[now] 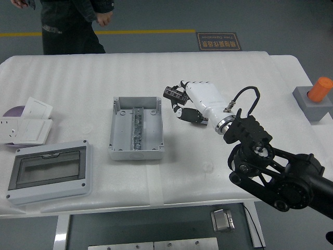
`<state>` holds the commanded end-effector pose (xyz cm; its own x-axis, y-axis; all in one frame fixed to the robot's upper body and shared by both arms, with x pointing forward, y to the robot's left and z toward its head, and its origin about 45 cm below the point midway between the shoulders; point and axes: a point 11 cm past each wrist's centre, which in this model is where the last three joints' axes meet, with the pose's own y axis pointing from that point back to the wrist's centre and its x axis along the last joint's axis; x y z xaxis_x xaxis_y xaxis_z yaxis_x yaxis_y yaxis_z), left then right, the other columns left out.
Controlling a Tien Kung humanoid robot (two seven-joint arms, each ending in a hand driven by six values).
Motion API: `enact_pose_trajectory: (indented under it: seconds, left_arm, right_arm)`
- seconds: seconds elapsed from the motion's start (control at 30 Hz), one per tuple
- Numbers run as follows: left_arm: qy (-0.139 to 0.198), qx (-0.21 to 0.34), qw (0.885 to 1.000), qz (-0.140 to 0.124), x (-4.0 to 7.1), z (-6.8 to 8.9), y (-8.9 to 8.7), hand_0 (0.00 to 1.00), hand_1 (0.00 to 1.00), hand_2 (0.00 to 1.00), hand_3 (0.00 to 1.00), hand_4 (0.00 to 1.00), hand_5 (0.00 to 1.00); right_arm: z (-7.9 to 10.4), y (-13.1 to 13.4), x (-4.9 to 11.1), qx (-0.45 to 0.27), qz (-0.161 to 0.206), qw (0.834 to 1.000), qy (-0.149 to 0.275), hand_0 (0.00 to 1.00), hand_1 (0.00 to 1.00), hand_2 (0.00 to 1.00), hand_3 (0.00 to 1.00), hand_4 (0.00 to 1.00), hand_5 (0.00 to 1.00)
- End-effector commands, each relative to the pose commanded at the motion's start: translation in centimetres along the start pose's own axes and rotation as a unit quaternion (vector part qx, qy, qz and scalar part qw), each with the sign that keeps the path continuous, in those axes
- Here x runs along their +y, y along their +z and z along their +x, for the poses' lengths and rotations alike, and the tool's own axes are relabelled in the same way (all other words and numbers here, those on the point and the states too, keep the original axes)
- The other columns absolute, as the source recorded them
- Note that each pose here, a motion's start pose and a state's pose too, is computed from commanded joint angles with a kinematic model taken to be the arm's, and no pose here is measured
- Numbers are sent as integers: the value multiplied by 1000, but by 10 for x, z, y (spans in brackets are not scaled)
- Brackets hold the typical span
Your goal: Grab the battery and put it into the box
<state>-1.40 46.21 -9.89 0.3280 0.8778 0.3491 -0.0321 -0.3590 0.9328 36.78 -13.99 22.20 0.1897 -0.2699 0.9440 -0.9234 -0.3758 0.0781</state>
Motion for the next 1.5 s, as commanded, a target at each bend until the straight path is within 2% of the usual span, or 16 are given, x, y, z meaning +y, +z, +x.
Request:
enact_pose_trajectory:
  seconds: [0.07,0.1,0.27,0.3,0.47,0.5,0.67,0.7,0.87,0.9,0.97,1.07,1.1,1.13,1.3,1.5]
  left_arm:
    - [0,-1,1000,0,0,0,0,629,651,532,582,514,371]
    - [0,-1,1000,0,0,0,0,629,651,531,583,515,373]
    - [0,-2,1000,-1,0,0,1,629,651,531,583,515,373]
    - [0,-2,1000,-1,0,0,1,629,652,531,583,515,373]
    - [3,-3,1000,1,0,2,0,629,652,531,583,515,373]
    - [4,-3,1000,1,0,2,0,629,652,531,583,516,374]
    - [5,-4,1000,2,0,2,-1,629,652,531,583,516,374]
    - [5,-5,1000,2,0,2,-1,625,652,518,586,503,362]
    - [6,-6,1000,3,0,3,0,625,652,518,586,503,362]
    - [6,-7,1000,3,0,3,0,626,651,515,586,497,360]
    - [6,-7,1000,2,0,3,0,626,651,515,586,497,360]
    - [6,-7,1000,2,0,3,0,626,651,515,586,497,360]
    - [5,-6,1000,1,0,3,1,627,647,508,585,493,357]
    - [5,-6,1000,1,0,3,1,627,647,508,585,493,357]
    - [7,-5,1000,0,0,5,1,626,647,508,586,491,354]
    - [8,-4,1000,-2,0,7,3,626,647,508,586,491,354]
  right_arm:
    - [-8,-9,-1,7,9,1000,-5,568,539,379,694,397,325]
    - [-11,-12,-2,13,14,1000,-7,576,549,413,700,424,344]
    - [-25,-27,-2,29,32,999,-21,576,549,413,700,424,344]
    - [-26,-28,-3,31,33,999,-24,648,636,648,746,519,409]
    - [-30,-28,-5,34,28,998,-33,648,636,648,746,519,409]
    - [-31,-28,-6,34,27,998,-35,697,679,705,800,560,441]
    - [-40,-28,-5,35,24,998,-56,697,679,705,800,560,441]
    - [-42,-29,-5,34,24,997,-59,710,694,726,856,601,481]
    - [-49,-32,-4,31,27,997,-71,710,694,726,856,601,481]
    - [-49,-32,-4,29,28,997,-72,738,721,762,928,692,516]
    - [-49,-30,-4,26,26,997,-70,738,721,762,928,692,516]
    - [-40,-18,-7,26,11,998,-59,738,721,762,928,692,516]
    - [-35,-8,-9,30,0,998,-53,747,729,758,934,753,536]
    - [-32,-1,-11,33,-8,998,-50,747,729,758,934,753,536]
    - [-17,55,-15,75,-67,994,-50,742,724,749,922,767,545]
    - [-27,100,-12,108,-115,983,-89,742,724,749,922,767,545]
